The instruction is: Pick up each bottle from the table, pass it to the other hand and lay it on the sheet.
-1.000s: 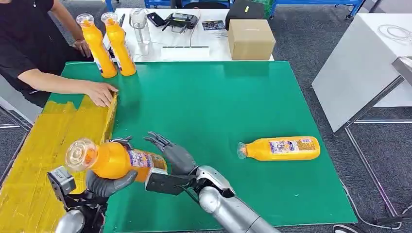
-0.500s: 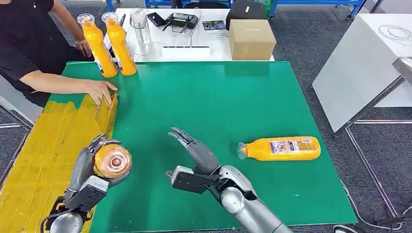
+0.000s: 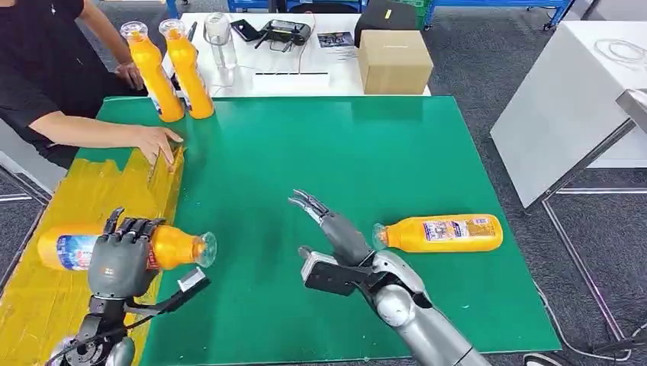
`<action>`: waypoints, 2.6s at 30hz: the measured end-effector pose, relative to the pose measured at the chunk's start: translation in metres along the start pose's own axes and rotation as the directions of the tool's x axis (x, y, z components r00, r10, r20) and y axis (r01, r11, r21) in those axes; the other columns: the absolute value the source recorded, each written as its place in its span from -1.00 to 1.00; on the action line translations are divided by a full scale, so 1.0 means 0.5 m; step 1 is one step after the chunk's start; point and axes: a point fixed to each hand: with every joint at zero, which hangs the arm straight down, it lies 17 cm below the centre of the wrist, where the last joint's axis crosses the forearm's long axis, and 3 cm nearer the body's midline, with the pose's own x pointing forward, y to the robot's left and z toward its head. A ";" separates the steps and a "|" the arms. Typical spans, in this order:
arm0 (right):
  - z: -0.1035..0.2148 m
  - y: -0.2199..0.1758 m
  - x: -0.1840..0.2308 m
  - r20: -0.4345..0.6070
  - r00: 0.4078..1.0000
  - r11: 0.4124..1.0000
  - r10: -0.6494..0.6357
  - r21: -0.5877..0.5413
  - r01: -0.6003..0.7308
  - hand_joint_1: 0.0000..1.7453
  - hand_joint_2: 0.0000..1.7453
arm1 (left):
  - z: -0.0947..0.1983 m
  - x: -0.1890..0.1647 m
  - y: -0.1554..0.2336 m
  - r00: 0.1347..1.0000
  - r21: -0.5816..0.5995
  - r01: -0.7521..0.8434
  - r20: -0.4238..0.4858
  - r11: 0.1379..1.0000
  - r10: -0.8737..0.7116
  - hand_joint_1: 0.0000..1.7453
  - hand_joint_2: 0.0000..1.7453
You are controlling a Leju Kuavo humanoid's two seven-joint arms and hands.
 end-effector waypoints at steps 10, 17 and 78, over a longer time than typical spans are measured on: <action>-0.005 -0.019 -0.001 0.012 1.000 1.000 0.022 0.006 -0.022 -1.00 -1.00 | 0.087 0.036 -0.168 0.962 -0.178 0.195 0.228 0.964 -0.153 1.00 1.00; -0.015 -0.030 0.014 0.048 0.998 0.999 0.033 0.008 -0.033 -1.00 -1.00 | 0.113 0.036 -0.269 0.857 -0.281 0.291 0.501 0.915 -0.119 1.00 1.00; -0.043 -0.002 0.000 0.046 0.999 0.998 0.027 0.050 -0.030 -1.00 -1.00 | 0.135 -0.007 -0.276 0.877 -0.530 -0.177 0.297 0.829 0.377 -1.00 1.00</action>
